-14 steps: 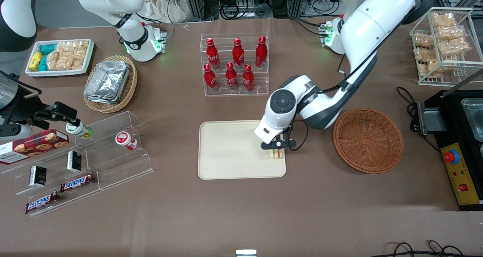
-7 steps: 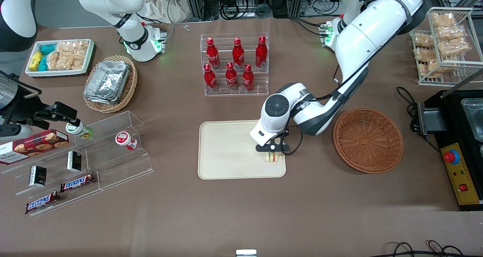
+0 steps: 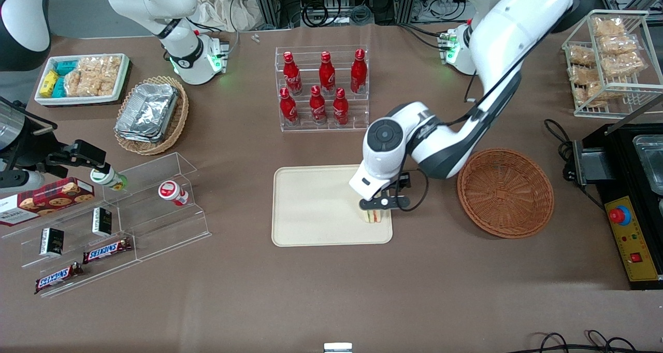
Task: Place sandwich from basket to tray
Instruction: 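Lower the sandwich onto the tray and open the left gripper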
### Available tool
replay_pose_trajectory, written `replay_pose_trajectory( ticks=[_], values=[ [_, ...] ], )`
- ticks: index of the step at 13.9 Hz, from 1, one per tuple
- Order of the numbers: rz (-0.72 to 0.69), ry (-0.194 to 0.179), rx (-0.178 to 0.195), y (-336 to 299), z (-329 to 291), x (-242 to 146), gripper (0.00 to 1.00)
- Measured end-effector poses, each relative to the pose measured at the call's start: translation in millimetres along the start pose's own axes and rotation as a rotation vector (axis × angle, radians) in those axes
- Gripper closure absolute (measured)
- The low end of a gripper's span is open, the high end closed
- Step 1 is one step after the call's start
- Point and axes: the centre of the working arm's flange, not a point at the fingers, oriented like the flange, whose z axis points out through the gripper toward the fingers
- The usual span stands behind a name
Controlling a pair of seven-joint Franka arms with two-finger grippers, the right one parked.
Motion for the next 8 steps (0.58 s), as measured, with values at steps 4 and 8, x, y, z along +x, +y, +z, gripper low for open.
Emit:
replay_pose_trajectory(
  ticks=[4, 8],
  values=[
    [-0.190, 0.056, -0.010, -87.1, -88.6, 38.1, 0.00],
    [-0.348, 0.062, 0.015, -171.6, -137.5, 56.7, 0.00]
  ],
)
